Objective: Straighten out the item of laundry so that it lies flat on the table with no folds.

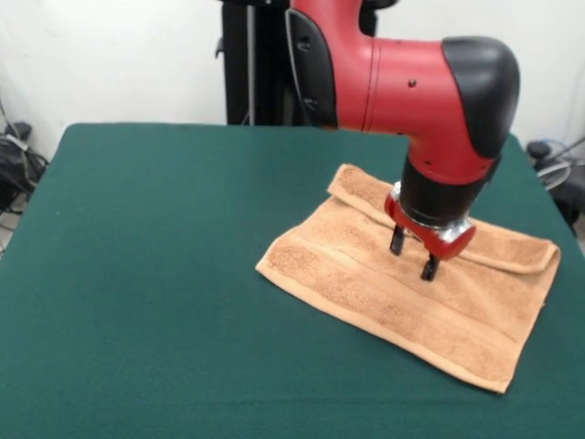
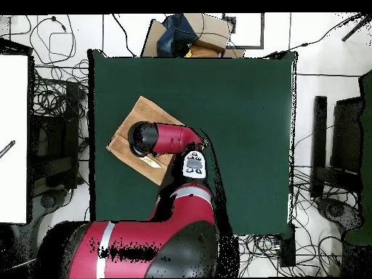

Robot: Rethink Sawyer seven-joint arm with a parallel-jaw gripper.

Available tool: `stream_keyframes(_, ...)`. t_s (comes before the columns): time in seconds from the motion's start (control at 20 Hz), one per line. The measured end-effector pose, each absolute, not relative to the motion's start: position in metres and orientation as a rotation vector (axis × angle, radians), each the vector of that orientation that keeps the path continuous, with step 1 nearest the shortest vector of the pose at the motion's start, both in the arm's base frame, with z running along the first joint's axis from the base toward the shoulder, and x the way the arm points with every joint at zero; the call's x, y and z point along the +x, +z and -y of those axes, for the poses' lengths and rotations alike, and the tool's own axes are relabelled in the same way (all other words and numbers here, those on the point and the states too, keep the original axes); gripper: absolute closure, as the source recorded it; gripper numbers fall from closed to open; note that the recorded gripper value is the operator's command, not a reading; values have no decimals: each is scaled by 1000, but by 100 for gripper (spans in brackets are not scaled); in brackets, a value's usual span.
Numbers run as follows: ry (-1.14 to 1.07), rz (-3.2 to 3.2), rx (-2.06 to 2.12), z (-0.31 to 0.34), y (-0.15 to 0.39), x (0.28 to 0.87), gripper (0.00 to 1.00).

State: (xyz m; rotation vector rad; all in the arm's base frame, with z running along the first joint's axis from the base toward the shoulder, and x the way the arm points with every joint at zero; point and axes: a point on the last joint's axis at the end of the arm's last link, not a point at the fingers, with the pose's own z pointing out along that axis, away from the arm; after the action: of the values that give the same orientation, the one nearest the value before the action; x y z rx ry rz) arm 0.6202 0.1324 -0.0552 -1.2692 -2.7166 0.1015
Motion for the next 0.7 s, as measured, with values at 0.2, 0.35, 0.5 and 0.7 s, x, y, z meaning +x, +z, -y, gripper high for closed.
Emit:
stream_keyframes(0.2,109,2671,-1299,-132,-55,623,0)
stream_keyframes(0.35,121,2645,-1313,-132,-55,625,0)
stream_keyframes(0.5,140,2622,-1319,-133,-55,628,0)
stream_keyframes(0.7,161,2595,-1326,-134,-55,631,0)
